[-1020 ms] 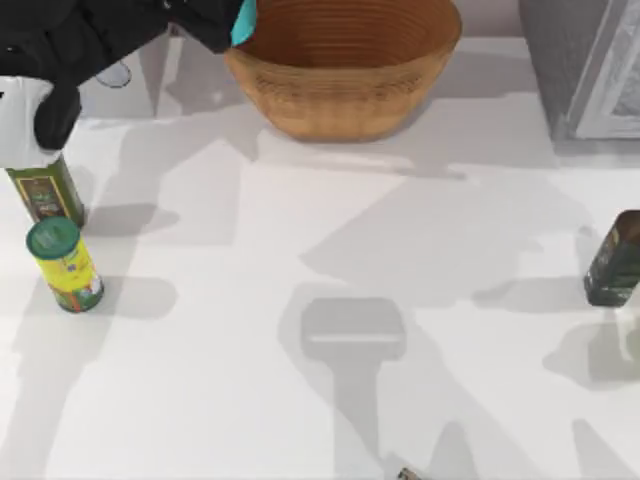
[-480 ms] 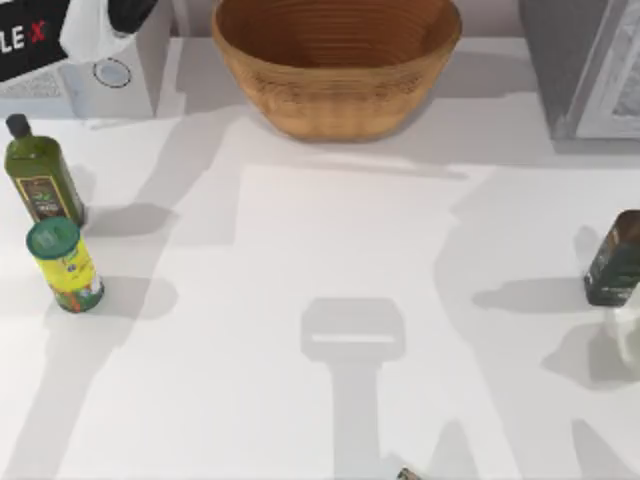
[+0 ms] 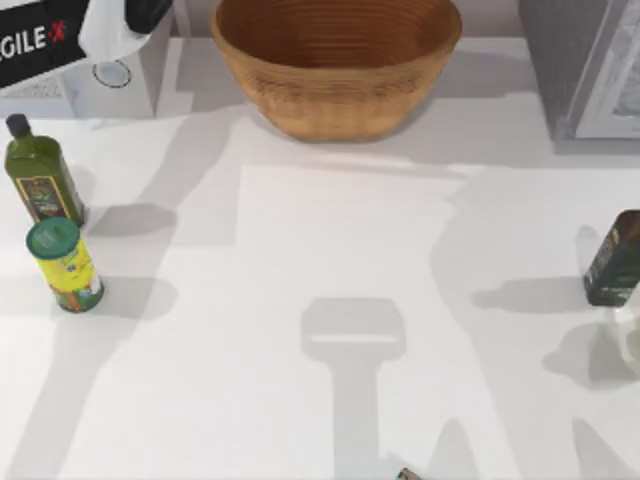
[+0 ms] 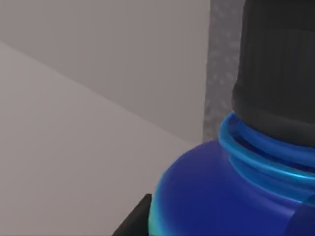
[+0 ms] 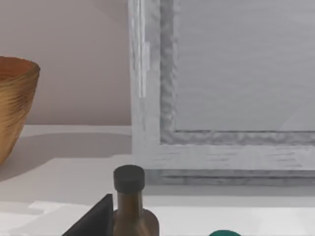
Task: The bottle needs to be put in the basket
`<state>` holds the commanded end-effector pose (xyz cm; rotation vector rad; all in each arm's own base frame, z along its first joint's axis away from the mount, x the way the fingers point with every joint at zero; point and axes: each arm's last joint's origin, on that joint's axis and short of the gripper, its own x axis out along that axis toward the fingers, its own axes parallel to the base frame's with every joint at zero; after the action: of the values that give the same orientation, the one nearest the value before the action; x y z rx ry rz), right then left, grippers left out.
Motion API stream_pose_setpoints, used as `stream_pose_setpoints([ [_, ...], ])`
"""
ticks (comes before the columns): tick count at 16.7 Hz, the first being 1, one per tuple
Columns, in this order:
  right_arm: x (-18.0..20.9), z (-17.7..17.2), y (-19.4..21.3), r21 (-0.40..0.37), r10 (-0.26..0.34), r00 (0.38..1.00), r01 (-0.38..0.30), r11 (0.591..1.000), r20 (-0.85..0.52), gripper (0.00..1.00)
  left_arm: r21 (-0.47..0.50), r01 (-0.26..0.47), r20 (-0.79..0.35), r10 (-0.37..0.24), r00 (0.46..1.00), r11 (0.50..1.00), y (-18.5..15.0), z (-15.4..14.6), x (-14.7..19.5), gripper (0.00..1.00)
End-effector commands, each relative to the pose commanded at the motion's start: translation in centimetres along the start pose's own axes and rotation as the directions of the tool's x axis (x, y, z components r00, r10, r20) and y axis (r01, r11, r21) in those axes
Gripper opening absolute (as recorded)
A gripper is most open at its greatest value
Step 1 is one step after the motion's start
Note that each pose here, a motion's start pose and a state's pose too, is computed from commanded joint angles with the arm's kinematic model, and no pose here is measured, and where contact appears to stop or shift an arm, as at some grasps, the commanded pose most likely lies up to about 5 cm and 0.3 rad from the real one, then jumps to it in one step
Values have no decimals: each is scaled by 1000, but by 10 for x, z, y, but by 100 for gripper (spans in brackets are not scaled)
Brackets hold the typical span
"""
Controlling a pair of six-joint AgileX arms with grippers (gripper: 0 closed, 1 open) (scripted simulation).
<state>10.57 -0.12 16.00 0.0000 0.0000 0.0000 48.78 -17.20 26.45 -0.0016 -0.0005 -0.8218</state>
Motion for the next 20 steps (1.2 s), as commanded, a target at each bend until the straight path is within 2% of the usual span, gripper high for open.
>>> stream_pose_setpoints([
  [8,0,0,0,0,0,1000,0,1000,0,100,3,1,7,-1,1000,1000,0,-22,39,0],
  [13,0,0,0,0,0,1000,0,1000,0,100,2,3,4,-3,1000,1000,-2,-26,43,0],
  [20,0,0,0,0,0,1000,0,1000,0,100,2,3,4,-3,1000,1000,-2,-26,43,53],
])
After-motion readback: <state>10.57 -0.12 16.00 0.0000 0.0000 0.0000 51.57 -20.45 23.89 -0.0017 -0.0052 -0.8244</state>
